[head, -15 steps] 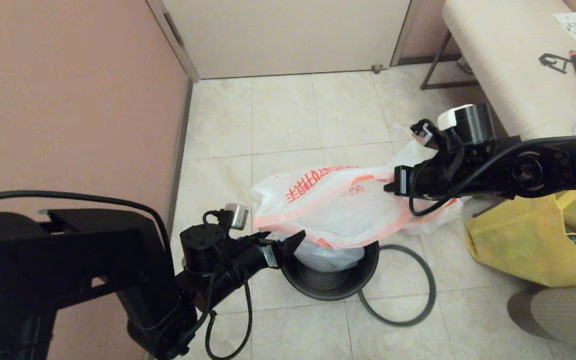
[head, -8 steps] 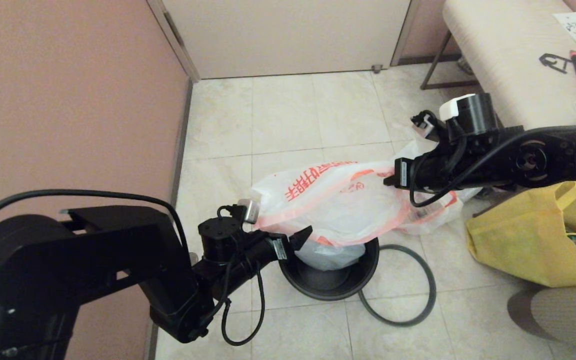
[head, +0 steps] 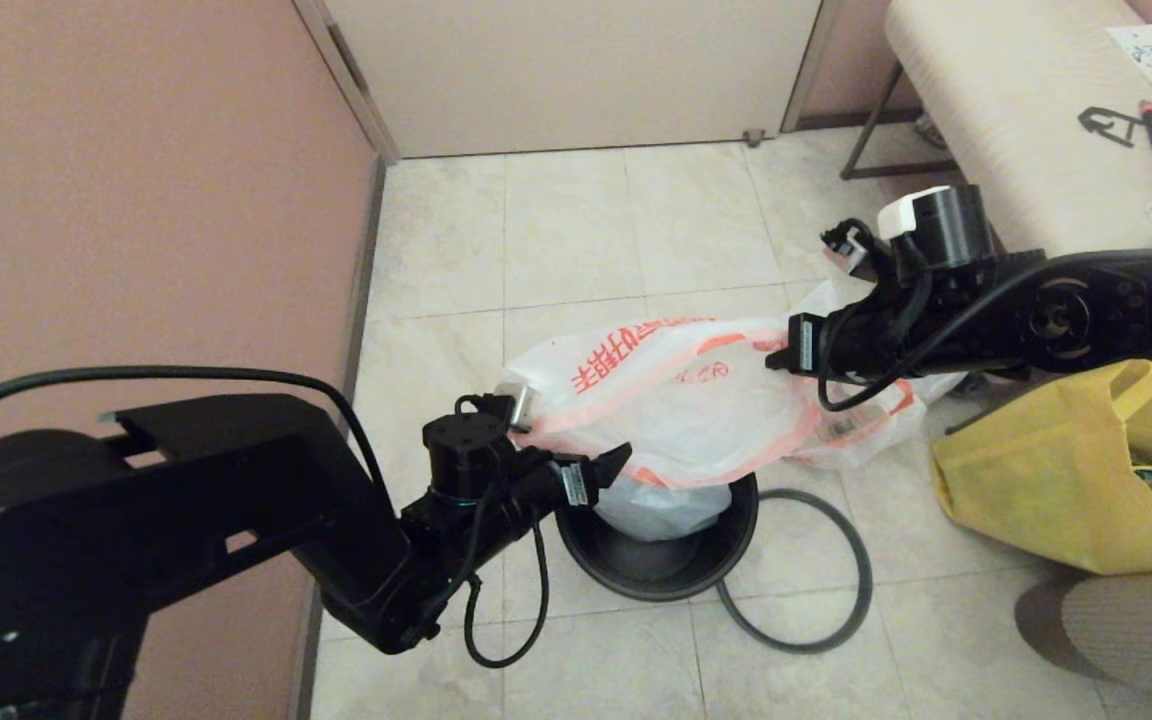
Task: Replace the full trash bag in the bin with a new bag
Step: Put the new garbage bag on the trash can
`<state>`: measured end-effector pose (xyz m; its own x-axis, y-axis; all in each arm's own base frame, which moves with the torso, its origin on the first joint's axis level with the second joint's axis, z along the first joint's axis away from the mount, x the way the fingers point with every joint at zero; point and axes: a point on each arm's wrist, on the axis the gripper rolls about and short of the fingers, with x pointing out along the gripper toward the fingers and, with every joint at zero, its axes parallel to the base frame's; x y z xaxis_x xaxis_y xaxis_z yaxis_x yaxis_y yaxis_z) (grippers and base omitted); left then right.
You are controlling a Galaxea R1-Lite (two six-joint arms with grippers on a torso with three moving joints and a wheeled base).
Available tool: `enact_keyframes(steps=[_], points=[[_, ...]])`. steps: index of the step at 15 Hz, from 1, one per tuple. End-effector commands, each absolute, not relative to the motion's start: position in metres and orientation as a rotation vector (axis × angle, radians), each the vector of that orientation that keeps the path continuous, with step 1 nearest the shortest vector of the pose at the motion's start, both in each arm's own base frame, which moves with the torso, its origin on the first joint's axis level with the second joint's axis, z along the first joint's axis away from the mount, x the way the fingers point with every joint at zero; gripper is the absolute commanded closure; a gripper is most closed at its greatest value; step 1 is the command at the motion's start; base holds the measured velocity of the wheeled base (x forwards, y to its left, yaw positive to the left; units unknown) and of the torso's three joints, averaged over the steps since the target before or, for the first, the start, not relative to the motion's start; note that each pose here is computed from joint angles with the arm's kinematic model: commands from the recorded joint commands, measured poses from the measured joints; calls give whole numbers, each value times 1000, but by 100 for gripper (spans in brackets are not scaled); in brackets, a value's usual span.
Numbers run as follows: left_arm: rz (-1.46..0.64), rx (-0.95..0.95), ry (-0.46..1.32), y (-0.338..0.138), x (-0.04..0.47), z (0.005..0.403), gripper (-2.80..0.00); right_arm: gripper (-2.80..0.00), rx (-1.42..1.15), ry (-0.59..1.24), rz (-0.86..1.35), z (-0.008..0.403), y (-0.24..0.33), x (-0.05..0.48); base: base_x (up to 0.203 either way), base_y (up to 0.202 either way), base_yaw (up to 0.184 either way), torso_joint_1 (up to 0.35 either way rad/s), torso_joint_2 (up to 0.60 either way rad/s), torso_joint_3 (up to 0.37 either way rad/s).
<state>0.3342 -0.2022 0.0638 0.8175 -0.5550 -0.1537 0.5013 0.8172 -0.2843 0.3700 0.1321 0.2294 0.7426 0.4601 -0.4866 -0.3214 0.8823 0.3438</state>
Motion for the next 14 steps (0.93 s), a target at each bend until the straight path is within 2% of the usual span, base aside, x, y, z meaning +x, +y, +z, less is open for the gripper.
enact_keyframes(steps=[1,10,14], points=[[-581,-245,209,-208,338,68,0,0,246,598,435,229,133,371,0,0,0,0,0,0],[-566,-254,177,-199,337,83,0,0,261,640,421,224,132,367,0,0,0,0,0,0],[-513,-239,263,-172,327,74,0,0,343,777,347,222,126,348,0,0,0,0,0,0]])
